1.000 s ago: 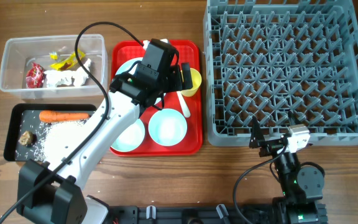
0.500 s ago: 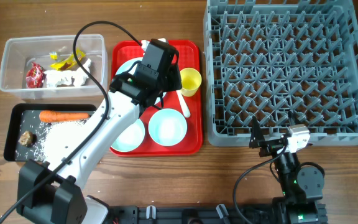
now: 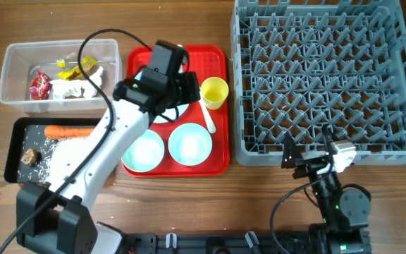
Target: Sort waste into correct bins and load items into the dishwasher rack
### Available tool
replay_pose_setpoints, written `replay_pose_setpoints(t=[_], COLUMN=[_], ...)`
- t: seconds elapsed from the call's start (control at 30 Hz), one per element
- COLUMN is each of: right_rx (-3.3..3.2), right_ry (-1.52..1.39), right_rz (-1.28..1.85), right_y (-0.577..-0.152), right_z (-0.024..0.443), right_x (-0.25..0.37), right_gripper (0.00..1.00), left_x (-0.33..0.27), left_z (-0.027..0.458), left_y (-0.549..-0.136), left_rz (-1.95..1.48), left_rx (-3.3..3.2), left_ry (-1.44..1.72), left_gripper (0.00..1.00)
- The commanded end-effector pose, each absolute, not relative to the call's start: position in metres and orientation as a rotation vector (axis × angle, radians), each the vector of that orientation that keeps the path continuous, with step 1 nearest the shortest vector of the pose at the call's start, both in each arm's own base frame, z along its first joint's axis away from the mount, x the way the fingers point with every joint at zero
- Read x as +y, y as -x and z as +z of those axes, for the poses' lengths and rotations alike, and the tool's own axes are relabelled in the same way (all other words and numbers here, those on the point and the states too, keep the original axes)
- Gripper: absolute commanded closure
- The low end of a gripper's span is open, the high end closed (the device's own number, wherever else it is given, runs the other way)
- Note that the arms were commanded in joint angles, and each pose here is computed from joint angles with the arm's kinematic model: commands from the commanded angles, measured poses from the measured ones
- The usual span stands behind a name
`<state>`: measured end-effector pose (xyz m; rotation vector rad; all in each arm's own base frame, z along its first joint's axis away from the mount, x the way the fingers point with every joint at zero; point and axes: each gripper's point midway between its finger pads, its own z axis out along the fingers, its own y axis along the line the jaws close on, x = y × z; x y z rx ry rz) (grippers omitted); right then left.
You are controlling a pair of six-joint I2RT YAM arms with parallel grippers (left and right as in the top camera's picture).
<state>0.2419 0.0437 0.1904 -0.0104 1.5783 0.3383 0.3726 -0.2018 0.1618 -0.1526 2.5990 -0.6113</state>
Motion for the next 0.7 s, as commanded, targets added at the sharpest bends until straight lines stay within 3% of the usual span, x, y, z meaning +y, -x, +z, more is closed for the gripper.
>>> replay_pose_setpoints(t=[0.0, 0.17, 0.23, 0.33, 0.47, 0.53, 0.67], right_rx=[1.524, 1.626, 1.756, 1.963, 2.178, 2.283, 2.426], right_ry=[0.013, 0.017, 0.001, -0.038, -0.082, -0.028, 0.058], right_rz=[0.391, 0.485, 0.483, 0.481, 0.477, 0.437, 0.391], right_y=[-0.238, -0.259, -0.275, -0.294, -0.313, -0.312, -0.315], right_z=[0.258, 0.344, 0.366, 0.377, 0.355, 0.329, 0.293], right_x=[0.049, 0.062, 0.064, 0.066, 0.067, 0.067, 0.067], right_gripper=[0.0, 0.0, 0.0, 0.0, 0.0, 0.03, 0.07], left_x=[-0.191, -0.187, -0.194, -0.204, -0.203, -0.199, -0.198], left_z=[0.172, 0.162, 0.155, 0.148, 0.153, 0.152, 0.151], left_y=[-0.381, -0.384, -0.381, -0.383, -0.394, -0.395, -0.398], left_rz=[-0.666, -0.684, -0.725, -0.808, -0.907, -0.902, -0.857], left_rx=[2.575, 2.6, 2.631, 2.65, 2.611, 2.613, 2.605], left_ry=[0.204, 0.29, 0.279, 0.26, 0.263, 0.279, 0.279], left_gripper=[0.96, 0.95, 0.85, 0.91, 0.83, 0.95, 0.96])
